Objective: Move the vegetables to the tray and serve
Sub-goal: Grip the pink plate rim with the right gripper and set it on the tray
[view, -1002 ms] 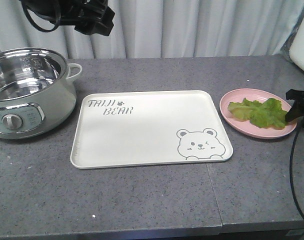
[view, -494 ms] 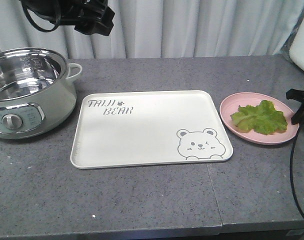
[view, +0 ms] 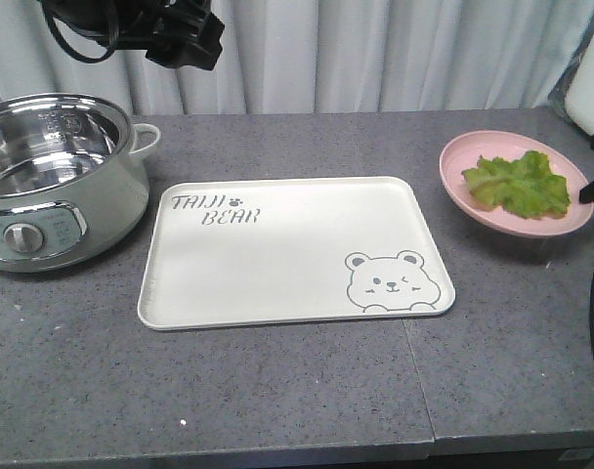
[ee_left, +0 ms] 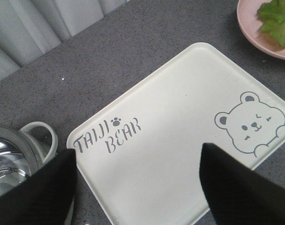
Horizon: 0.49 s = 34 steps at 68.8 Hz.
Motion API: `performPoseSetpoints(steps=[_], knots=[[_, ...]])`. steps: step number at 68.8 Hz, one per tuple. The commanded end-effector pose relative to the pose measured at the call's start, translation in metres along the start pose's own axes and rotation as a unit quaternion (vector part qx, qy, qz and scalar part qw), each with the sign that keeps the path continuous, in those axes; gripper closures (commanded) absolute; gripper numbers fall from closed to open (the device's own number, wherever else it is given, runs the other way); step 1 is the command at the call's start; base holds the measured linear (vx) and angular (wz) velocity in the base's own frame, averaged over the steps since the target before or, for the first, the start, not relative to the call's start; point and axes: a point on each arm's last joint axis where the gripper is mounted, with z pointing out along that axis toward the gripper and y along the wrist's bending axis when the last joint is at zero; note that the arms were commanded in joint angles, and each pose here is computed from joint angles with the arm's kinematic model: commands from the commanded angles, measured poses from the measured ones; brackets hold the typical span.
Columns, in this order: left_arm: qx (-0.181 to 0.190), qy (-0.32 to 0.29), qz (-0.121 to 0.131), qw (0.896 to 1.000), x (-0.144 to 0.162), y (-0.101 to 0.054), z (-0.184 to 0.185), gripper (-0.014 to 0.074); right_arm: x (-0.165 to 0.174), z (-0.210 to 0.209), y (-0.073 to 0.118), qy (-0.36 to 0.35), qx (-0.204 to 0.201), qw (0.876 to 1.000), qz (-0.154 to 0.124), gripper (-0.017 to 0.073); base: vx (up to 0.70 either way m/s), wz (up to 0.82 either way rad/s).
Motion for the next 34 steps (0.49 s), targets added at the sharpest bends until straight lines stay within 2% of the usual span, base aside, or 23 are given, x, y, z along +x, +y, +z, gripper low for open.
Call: performPoseSetpoints(steps=[1, 8, 20, 28, 34], knots=[[-0.002, -0.043, -0.006, 0.999, -0.006, 0.001, -0.024, 0.0060, -0.012, -0.042, 0.052, -0.048, -0.058, 0.996, -0.051, 0.0561, 0.00, 0.00], [-0.003, -0.043, -0.006, 0.999, -0.006, 0.001, -0.024, 0.0060, -0.016, -0.041, 0.088, -0.056, -0.072, 0.992, -0.090, 0.0561, 0.00, 0.00], [-0.020, -0.042, -0.001, 0.999, -0.005, 0.004, -0.024, 0.0060, -0.003, -0.008, 0.170, -0.035, -0.109, 0.978, -0.176, 0.0561, 0.00, 0.00], [-0.047, -0.041, -0.007, 0.998, -0.005, 0.009, -0.025, 0.0060, 0.016, 0.023, 0.214, -0.005, -0.109, 0.968, -0.224, 0.0559, 0.00, 0.00], [-0.067, -0.034, -0.013, 0.997, -0.003, 0.012, -0.021, 0.0060, 0.030, 0.047, 0.237, 0.021, -0.103, 0.962, -0.251, 0.0558, 0.00, 0.00]])
